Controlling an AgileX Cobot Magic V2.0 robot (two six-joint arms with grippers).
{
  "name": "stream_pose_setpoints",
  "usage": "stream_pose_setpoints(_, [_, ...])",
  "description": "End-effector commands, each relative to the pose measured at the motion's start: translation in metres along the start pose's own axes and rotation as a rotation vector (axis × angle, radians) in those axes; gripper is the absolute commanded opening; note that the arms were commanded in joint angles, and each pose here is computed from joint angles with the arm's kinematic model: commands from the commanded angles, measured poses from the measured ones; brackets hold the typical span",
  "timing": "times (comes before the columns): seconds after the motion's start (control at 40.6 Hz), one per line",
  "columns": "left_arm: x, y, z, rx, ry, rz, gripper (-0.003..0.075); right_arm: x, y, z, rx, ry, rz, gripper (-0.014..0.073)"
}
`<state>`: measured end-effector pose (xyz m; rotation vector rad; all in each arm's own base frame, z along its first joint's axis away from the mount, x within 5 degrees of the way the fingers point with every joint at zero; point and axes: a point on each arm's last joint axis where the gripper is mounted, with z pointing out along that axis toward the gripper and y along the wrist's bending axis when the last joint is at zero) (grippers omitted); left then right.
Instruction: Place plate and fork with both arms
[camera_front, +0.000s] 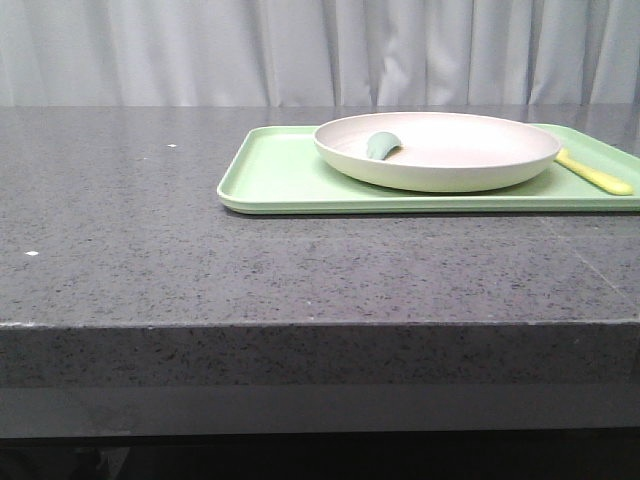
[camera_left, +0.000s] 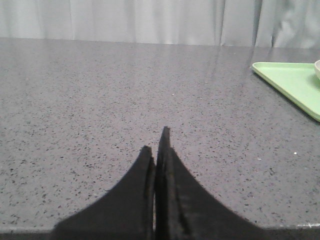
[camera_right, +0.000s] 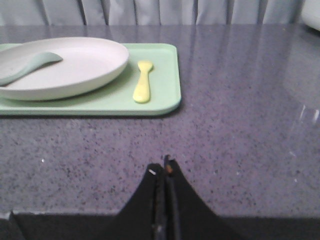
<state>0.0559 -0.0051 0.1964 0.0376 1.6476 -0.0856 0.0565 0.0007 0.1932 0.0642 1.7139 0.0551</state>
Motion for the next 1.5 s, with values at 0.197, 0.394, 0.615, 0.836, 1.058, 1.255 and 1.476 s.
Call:
stream_pose_setpoints(0.197, [-0.0078, 0.0006, -0.002, -0.007, -0.098, -0.01, -0.0018, 0.0024, -0.0008, -0.0012, 0.006, -0.062, -0.002, -0.0069])
stream_pose_setpoints(0.394, [-0.0078, 0.0006, -0.002, -0.007, -0.098, -0.01, -0.0018, 0.0024, -0.0008, -0.0012, 0.006, -0.062, -0.002, -0.0069])
stream_pose_setpoints(0.615, [-0.0078, 0.0006, -0.002, -0.007, -0.098, -0.01, -0.0018, 0.0024, -0.0008, -0.0012, 0.006, -0.062, -0.002, -0.0069])
stream_pose_setpoints(0.836, [-0.0078, 0.0006, -0.002, -0.007, -0.098, -0.01, -0.0018, 0.0024, -0.0008, -0.0012, 0.006, -0.062, -0.002, -0.0069])
stream_pose_setpoints(1.058, [-0.0078, 0.0006, -0.002, -0.007, -0.098, -0.01, -0.0018, 0.0024, -0.0008, -0.0012, 0.006, -0.062, -0.002, -0.0069])
stream_pose_setpoints(1.255, [-0.0078, 0.0006, -0.002, -0.007, -0.098, -0.01, -0.0018, 0.0024, -0.0008, -0.0012, 0.006, -0.062, -0.002, -0.0069])
stream_pose_setpoints(1.476, [-0.0078, 0.0006, -0.002, -0.007, -0.098, -0.01, -0.0018, 0.0024, -0.0008, -0.0012, 0.006, -0.062, -0.002, -0.0069])
